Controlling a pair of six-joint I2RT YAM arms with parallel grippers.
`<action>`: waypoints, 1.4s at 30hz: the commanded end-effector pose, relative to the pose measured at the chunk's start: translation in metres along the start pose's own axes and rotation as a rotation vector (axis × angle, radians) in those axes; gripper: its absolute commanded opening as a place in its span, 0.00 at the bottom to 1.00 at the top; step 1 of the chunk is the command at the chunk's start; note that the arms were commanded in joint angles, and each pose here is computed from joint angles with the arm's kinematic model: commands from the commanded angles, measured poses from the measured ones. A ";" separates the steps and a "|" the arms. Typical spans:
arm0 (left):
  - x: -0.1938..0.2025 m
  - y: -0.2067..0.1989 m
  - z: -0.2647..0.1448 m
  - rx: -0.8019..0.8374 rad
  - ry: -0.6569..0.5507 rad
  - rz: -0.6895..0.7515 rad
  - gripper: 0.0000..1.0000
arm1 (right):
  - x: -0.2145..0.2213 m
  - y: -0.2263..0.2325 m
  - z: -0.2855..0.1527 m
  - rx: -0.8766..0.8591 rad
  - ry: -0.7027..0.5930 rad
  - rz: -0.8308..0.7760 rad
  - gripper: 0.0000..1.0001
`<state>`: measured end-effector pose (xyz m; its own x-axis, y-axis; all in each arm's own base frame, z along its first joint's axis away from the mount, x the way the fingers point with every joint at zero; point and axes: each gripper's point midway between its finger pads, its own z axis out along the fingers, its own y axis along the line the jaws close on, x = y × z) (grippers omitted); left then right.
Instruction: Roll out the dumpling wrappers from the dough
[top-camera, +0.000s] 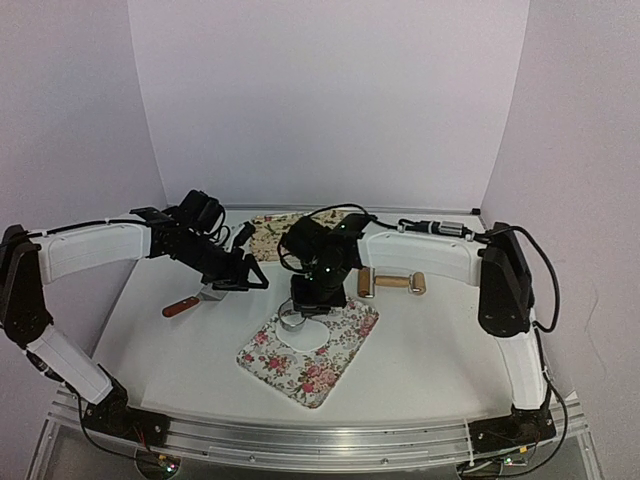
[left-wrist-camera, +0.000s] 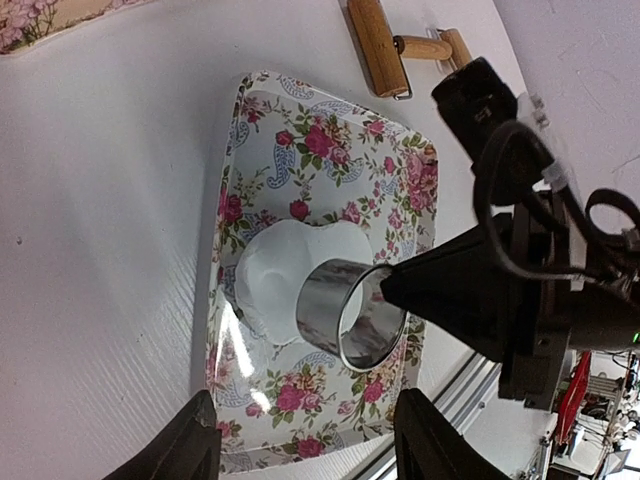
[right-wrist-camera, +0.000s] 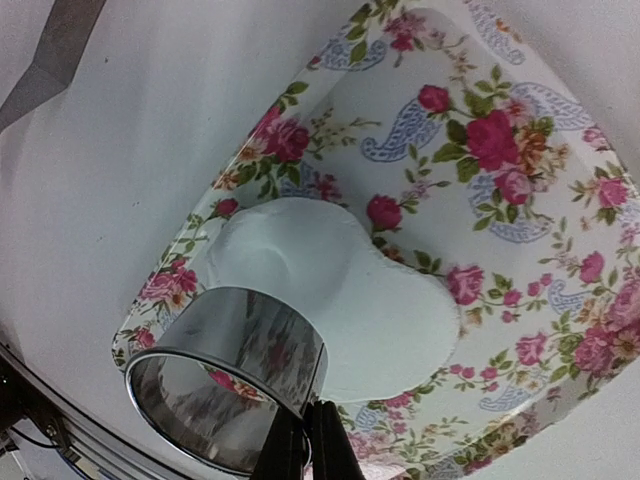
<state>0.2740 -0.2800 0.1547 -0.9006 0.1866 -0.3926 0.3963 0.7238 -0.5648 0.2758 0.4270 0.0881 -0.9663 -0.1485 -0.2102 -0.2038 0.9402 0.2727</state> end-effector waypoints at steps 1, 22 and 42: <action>-0.015 -0.010 -0.006 0.065 -0.021 0.063 0.56 | -0.004 0.004 -0.002 0.053 0.001 0.031 0.00; 0.012 0.000 0.020 0.124 0.077 0.100 0.47 | 0.019 -0.014 0.023 0.123 0.102 0.049 0.00; 0.016 0.002 0.019 0.112 0.089 0.100 0.47 | 0.028 -0.024 0.047 0.160 0.147 0.038 0.00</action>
<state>0.2658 -0.2876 0.1330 -0.8754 0.2992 -0.3796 0.4797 0.6337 -0.6068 0.2634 0.4165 0.0433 -0.9872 -0.1361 -0.0828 -0.1473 0.9778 0.1490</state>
